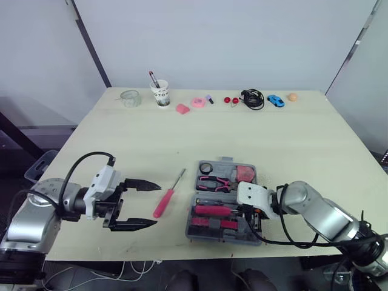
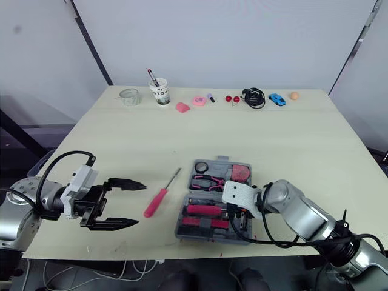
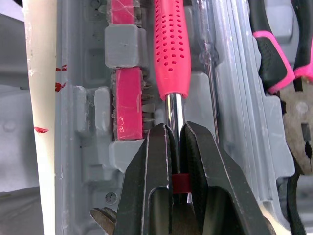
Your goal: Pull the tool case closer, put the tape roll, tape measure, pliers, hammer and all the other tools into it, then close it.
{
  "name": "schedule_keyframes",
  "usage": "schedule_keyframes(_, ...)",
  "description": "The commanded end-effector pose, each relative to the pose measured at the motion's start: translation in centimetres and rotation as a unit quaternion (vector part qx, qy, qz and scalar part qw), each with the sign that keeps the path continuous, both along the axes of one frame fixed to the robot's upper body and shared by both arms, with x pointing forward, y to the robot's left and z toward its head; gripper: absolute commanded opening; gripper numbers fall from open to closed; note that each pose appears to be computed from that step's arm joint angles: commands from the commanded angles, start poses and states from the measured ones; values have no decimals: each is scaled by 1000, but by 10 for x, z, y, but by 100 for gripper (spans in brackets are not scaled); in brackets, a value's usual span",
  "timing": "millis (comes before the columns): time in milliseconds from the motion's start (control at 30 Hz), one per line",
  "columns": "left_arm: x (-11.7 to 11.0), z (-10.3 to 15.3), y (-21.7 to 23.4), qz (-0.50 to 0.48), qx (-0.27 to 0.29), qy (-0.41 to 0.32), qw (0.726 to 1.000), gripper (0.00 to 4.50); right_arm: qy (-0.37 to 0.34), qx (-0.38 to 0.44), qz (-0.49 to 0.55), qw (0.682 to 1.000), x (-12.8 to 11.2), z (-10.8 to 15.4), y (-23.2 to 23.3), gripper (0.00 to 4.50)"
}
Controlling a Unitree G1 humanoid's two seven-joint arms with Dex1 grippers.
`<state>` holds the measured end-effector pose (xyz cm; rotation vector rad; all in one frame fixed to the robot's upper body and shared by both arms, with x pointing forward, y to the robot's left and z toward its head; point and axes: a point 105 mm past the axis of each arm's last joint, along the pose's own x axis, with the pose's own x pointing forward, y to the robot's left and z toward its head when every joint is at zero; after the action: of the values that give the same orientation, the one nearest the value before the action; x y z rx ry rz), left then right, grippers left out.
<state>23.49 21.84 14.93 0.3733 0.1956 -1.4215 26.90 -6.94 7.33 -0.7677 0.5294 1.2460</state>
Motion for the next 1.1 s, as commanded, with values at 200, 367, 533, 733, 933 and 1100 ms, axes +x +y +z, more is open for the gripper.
schedule_keyframes(200, -4, 7, 0, -23, 5, -14, 1000, 450, -19, 11, 23, 999, 1, 7, 13, 1)
schedule_keyframes(367, -4, 7, -2, -24, 2, -16, 1000, 450, -12, 15, 27, 999, -2, 4, 15, 1)
schedule_keyframes(533, -4, 7, -4, -26, 0, -16, 1000, 450, -16, 15, 27, 999, 0, 3, 16, 1)
schedule_keyframes(733, -5, 7, -4, -26, -3, -18, 999, 450, -24, 19, 24, 999, 4, 6, 15, 254)
schedule_keyframes(933, -4, 10, -8, -35, -8, -29, 999, 450, -14, 52, 18, 998, 3, 16, 13, 292)
schedule_keyframes(1100, -1, 15, -16, -44, -18, -51, 998, 450, 4, 145, 9, 989, 1, 28, 16, 292)
